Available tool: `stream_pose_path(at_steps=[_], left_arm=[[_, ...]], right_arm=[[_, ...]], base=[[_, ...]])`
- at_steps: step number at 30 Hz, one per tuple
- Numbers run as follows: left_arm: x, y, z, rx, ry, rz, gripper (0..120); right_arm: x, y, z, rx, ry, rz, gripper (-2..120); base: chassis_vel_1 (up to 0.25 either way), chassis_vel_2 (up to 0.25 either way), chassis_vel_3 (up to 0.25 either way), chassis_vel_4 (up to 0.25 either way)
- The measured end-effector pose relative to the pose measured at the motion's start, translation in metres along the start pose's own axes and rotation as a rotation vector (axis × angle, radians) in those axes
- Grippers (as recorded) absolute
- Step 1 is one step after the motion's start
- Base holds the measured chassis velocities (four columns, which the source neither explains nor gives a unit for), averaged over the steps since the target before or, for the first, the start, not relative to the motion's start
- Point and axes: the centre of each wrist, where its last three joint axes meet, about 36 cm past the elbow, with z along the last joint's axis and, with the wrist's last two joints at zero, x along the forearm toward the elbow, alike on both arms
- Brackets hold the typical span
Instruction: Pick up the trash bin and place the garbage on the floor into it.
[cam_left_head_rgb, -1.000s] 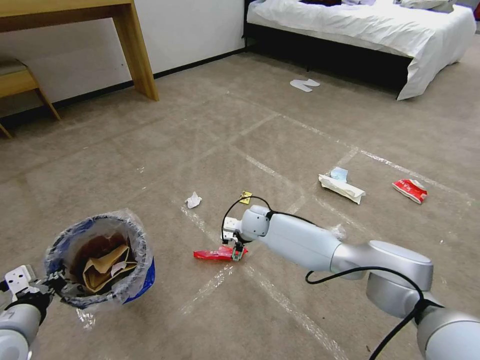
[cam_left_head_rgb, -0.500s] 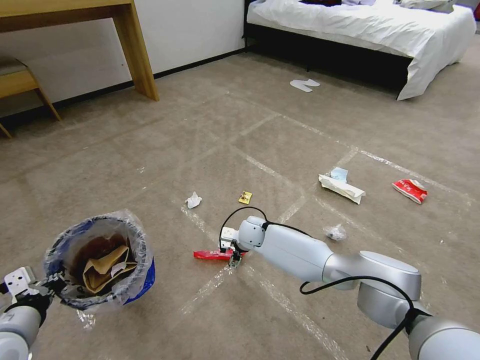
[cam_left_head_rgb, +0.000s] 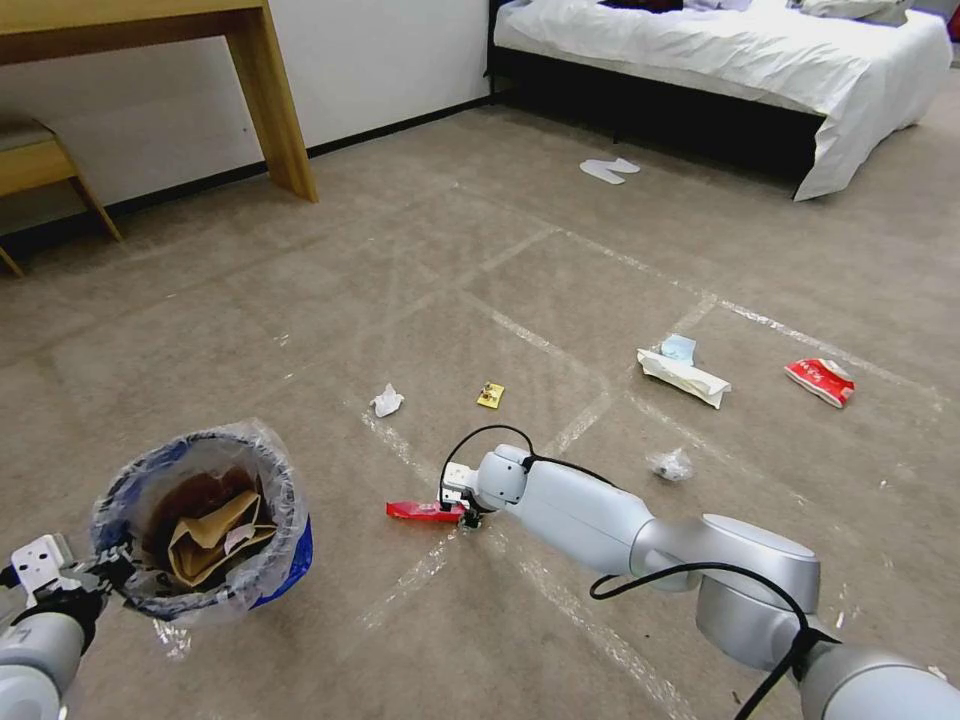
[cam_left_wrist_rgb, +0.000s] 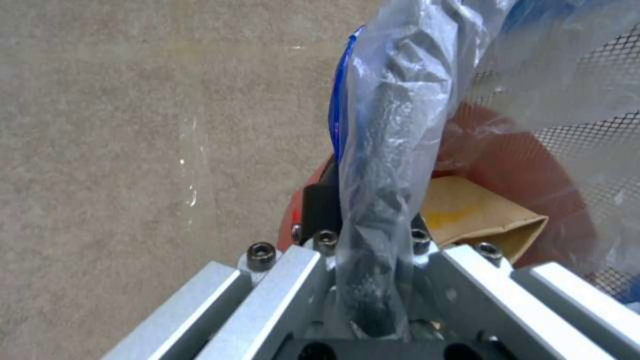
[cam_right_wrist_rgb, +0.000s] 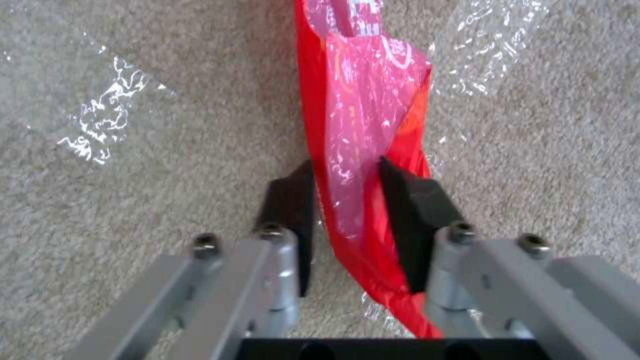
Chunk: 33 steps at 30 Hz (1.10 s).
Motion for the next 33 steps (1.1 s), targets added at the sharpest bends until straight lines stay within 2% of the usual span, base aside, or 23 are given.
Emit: stream_pose_path(at_steps=[3, 4, 5, 6, 15, 20, 24, 28, 30, 31, 33], left_arm=[[-0.001, 0.0, 0.0, 0.001, 0.001, -0.001, 0], [-0.001, 0.001, 0.001, 0.002, 0.002, -0.001, 0], [-0.001, 0.001, 0.001, 0.002, 0.002, -0.001, 0], [-0.001, 0.001, 0.001, 0.003, 0.003, -0.001, 0], [-0.003, 0.001, 0.003, 0.002, 0.008, 0.0, 0], [-0.005, 0.002, 0.004, 0.0, 0.013, -0.005, 0], [-0.009, 0.005, 0.004, -0.009, 0.019, -0.011, 0], [-0.011, 0.006, 0.005, -0.011, 0.023, -0.014, 0], [-0.014, 0.008, 0.005, -0.018, 0.03, -0.018, 0], [-0.014, 0.008, 0.005, -0.018, 0.03, -0.018, 0], [-0.015, 0.008, 0.004, -0.022, 0.03, -0.017, 0]], right_arm=[[0.0, 0.0, 0.0, 0.001, -0.004, 0.001, 17], [0.0, 0.0, 0.001, 0.003, -0.007, 0.001, 11], [-0.001, 0.001, 0.001, 0.003, -0.008, 0.002, 10], [-0.002, 0.001, 0.003, 0.003, -0.01, 0.004, 1], [-0.008, 0.002, 0.011, 0.004, -0.04, 0.02, 0], [0.0, -0.003, 0.014, -0.025, -0.069, 0.026, 0], [0.029, -0.014, 0.014, -0.085, -0.135, 0.041, 0], [0.04, -0.016, 0.013, -0.107, -0.162, 0.046, 0], [0.072, -0.024, 0.018, -0.172, -0.244, 0.064, 0], [0.072, -0.024, 0.018, -0.172, -0.244, 0.064, 0], [0.1, -0.032, 0.027, -0.23, -0.316, 0.082, 0]], base=[[0.0, 0.0, 0.0, 0.0], [0.0, 0.0, 0.0, 0.0], [0.0, 0.0, 0.0, 0.0], [0.0, 0.0, 0.0, 0.0], [0.0, 0.0, 0.0, 0.0], [0.0, 0.0, 0.0, 0.0], [0.0, 0.0, 0.0, 0.0], [0.0, 0.0, 0.0, 0.0], [0.0, 0.0, 0.0, 0.0], [0.0, 0.0, 0.0, 0.0], [0.0, 0.0, 0.0, 0.0]])
